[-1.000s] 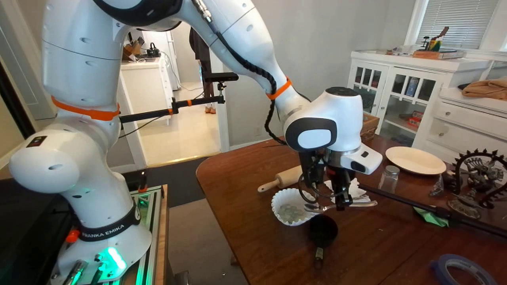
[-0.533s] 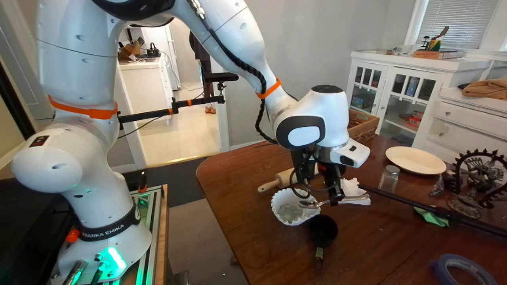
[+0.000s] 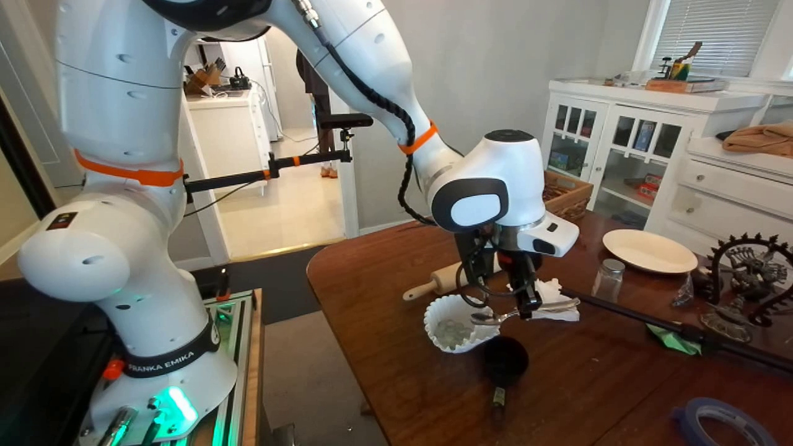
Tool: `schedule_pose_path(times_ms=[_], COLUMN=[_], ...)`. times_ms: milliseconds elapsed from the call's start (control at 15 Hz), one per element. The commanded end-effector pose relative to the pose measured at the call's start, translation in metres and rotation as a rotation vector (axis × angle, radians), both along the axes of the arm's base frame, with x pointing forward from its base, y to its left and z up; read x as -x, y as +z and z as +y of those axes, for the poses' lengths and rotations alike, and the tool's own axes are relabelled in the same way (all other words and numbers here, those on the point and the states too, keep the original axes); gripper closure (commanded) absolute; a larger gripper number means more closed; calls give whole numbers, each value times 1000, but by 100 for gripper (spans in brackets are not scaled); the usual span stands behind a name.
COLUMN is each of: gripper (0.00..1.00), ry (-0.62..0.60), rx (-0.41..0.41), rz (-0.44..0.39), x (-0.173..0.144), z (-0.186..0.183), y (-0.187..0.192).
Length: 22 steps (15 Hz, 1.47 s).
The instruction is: Use the silver spoon to stir the contents of the white cupcake holder
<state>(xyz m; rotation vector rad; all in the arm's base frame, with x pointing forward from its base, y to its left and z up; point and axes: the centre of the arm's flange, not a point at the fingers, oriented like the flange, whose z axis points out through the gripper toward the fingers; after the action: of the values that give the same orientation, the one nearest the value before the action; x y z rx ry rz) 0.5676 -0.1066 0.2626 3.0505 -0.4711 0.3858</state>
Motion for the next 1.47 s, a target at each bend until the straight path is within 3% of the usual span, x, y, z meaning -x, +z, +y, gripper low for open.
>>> schedule_pose_path(times_ms=[0,400,800,1400], gripper=[97,97,97,97], ry=[39,77,117,114], rx=[68,111,78,117], rz=[-91,-199,-285,-292], x=[19,38,60,76], z=[27,55,57,47], y=[11,-1,4,-20])
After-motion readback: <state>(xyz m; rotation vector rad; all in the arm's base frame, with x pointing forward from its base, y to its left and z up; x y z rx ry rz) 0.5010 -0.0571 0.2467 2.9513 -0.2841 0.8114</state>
